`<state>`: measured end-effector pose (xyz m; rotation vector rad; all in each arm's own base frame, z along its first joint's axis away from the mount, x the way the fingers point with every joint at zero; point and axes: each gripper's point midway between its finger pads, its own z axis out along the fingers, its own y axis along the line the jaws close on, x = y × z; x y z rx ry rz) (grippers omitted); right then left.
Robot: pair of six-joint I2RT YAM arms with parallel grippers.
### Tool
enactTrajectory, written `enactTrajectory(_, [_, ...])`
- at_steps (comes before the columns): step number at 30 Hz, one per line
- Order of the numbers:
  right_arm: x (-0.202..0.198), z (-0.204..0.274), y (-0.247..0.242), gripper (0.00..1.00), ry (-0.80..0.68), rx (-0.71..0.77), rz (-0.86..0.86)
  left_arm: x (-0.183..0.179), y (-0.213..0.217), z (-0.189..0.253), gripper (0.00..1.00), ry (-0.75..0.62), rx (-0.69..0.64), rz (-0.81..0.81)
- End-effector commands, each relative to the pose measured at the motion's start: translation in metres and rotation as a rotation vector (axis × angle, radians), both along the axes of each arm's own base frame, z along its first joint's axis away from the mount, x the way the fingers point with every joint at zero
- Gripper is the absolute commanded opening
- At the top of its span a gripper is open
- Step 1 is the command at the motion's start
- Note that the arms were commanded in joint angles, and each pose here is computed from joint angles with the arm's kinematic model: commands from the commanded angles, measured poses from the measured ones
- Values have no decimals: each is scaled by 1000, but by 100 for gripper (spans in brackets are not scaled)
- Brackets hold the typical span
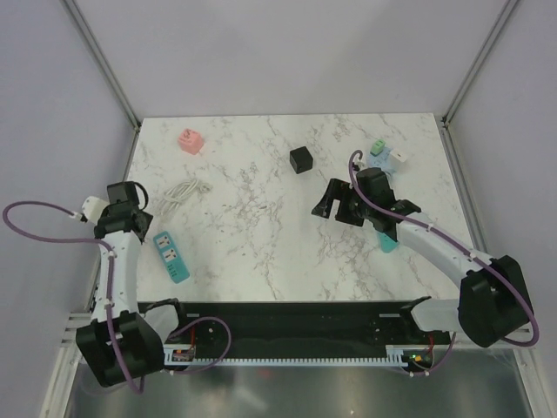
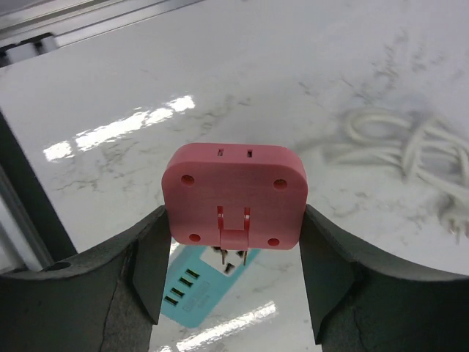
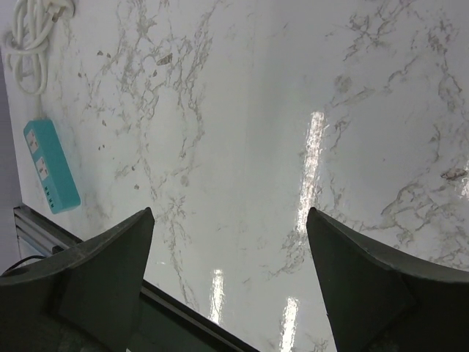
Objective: Insert the plug
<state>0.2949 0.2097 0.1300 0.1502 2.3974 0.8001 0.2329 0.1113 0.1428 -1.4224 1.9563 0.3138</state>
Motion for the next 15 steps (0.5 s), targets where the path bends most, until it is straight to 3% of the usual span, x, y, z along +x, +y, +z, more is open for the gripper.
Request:
enactTrajectory(1, [9, 30, 16, 93, -81, 78, 52, -33, 28, -28, 2, 80, 0, 258])
enactTrajectory(9, [6, 45, 17, 94, -119, 101, 68, -53, 19, -100, 2, 296, -121, 374])
enactTrajectory(15, [4, 53, 17, 94, -139, 108, 77, -38, 0, -111, 2, 357, -140, 280])
